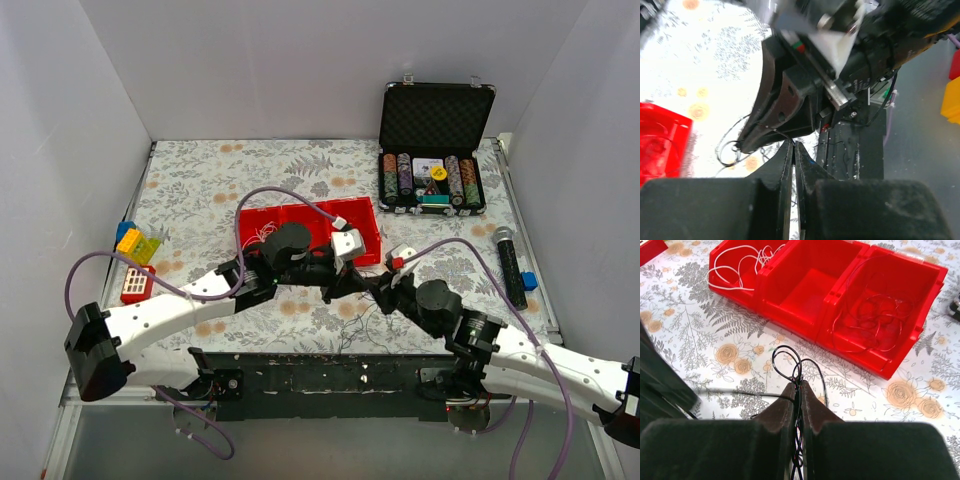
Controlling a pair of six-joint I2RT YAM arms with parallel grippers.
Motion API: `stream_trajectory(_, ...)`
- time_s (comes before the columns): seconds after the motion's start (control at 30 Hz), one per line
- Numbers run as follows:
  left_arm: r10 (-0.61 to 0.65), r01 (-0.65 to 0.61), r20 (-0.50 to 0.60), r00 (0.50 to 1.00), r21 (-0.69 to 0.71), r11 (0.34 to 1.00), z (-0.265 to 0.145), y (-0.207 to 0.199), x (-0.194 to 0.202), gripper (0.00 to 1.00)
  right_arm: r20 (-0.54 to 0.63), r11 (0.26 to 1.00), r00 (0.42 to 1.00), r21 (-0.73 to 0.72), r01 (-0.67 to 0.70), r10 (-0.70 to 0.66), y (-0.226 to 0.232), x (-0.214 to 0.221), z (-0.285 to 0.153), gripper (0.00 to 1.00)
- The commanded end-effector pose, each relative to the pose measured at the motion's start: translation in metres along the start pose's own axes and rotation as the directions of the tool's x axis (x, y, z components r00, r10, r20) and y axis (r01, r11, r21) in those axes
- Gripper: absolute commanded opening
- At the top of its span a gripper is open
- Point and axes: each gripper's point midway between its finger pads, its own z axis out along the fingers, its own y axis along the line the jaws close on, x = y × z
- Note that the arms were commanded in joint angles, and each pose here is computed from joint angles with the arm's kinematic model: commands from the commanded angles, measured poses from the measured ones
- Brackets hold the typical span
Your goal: Untangle the cables
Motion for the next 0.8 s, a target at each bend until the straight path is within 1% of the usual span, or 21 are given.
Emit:
stream_trajectory(0.0,0.234,-0.237,0.091,0.968,0.019,0.971,-0.038,-0.02,-0.063,0.0,-0.018,0.997,0.997,0.023,-0.069,0.069,-0.004,0.023,-0.002,0.09)
stream_trajectory(0.07,0.275,-0.279,0.085,0.958,0.041,0.959,-0.044,-0.027,-0.075,0.0,-0.037,0.996,0.995,0.032,-0.087,0.088,-0.006,0.036,-0.002,0.09)
stream_trajectory(0.13,0.294,-0.301,0.103,0.95,0.058,0.952,-0.053,-0.035,-0.089,0.0,-0.051,0.993,0.993,0.039,-0.109,0.111,-0.007,0.046,-0.003,0.1)
stream_trajectory(0.27,0.329,-0.338,0.145,0.933,0.042,0.94,-0.067,-0.043,-0.117,0.0,-0.072,0.99,0.988,0.056,-0.132,0.136,-0.011,0.065,-0.004,0.1)
stream_trajectory(0.33,0.375,-0.382,0.178,0.91,0.008,0.924,-0.077,-0.045,-0.14,0.0,-0.094,0.989,0.985,0.061,-0.137,0.142,-0.011,0.076,-0.005,0.1)
stream_trajectory(0.4,0.436,-0.438,0.208,0.876,-0.037,0.898,-0.087,-0.046,-0.163,0.0,-0.115,0.987,0.982,0.07,-0.142,0.15,-0.013,0.086,-0.007,0.1)
stream_trajectory(0.53,0.563,-0.54,0.268,0.782,-0.162,0.826,-0.11,-0.045,-0.217,0.0,-0.147,0.984,0.975,0.082,-0.158,0.169,-0.015,0.105,-0.009,0.11)
stream_trajectory(0.63,0.649,-0.593,0.321,0.69,-0.264,0.761,-0.132,-0.05,-0.261,0.0,-0.157,0.981,0.97,0.093,-0.173,0.186,-0.016,0.109,-0.009,0.11)
stream_trajectory(0.7,0.707,-0.612,0.35,0.615,-0.354,0.707,-0.15,-0.052,-0.289,0.0,-0.166,0.979,0.967,0.099,-0.177,0.192,-0.016,0.112,-0.009,0.11)
stream_trajectory(0.77,0.766,-0.608,0.374,0.523,-0.466,0.643,-0.171,-0.053,-0.32,0.0,-0.178,0.979,0.964,0.101,-0.18,0.195,-0.015,0.113,-0.009,0.11)
